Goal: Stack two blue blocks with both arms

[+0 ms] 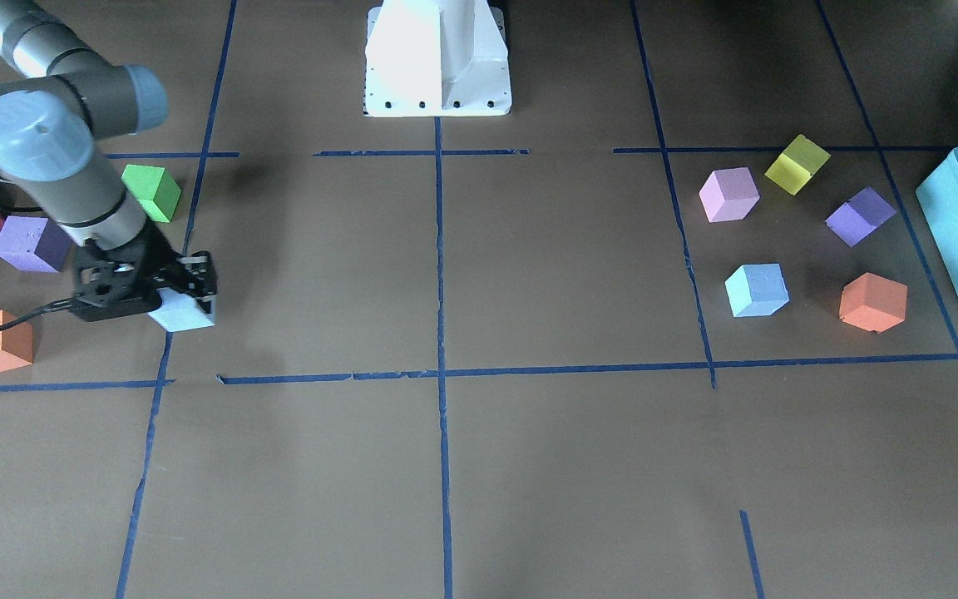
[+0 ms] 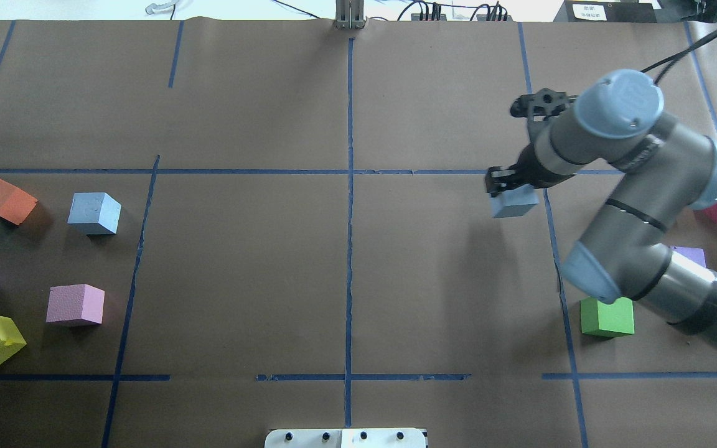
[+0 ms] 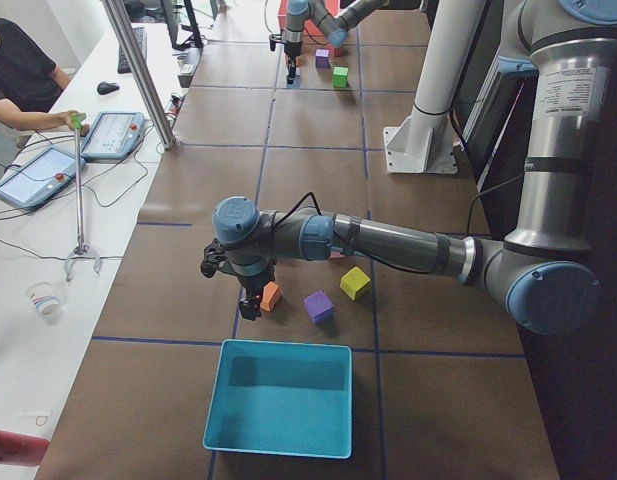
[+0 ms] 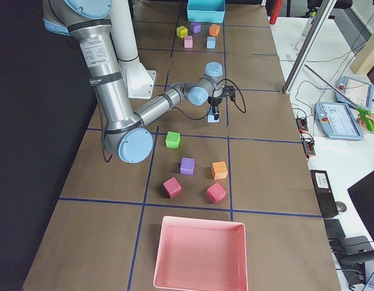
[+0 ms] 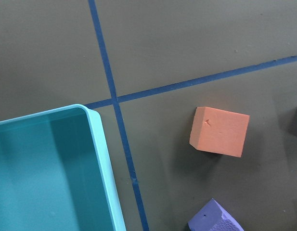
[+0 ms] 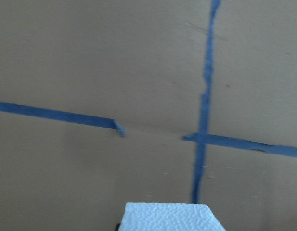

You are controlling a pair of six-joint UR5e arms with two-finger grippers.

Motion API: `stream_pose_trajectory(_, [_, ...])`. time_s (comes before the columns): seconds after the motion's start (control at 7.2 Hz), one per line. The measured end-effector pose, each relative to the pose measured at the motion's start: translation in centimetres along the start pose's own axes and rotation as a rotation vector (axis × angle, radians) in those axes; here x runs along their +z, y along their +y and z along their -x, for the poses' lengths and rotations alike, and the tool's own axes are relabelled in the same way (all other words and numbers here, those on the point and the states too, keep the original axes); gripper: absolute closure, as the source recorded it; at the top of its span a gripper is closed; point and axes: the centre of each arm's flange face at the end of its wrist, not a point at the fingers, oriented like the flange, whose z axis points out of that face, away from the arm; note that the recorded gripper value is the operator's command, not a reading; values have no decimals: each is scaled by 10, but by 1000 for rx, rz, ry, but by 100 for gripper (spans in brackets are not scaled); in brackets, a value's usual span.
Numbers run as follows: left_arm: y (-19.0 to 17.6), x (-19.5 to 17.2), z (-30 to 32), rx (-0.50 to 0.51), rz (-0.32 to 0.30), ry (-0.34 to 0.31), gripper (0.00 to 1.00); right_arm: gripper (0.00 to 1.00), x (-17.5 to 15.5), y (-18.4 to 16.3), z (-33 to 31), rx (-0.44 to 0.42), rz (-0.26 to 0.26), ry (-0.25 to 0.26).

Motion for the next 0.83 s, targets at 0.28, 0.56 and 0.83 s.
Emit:
stream_pose_trajectory(0.28, [-1,-6,-7,13,-12,0,0,100,2,-5,141,148,0,-55])
stream_pose_trajectory(0.56, [-1,-9,-11,21,-18,-1,0,100,21,-16,219,221,5,-44])
stream_pose_trajectory(0.83, [-1,-13,-15,27,-25,-1,0,98,40,-20,228,238,11,-11])
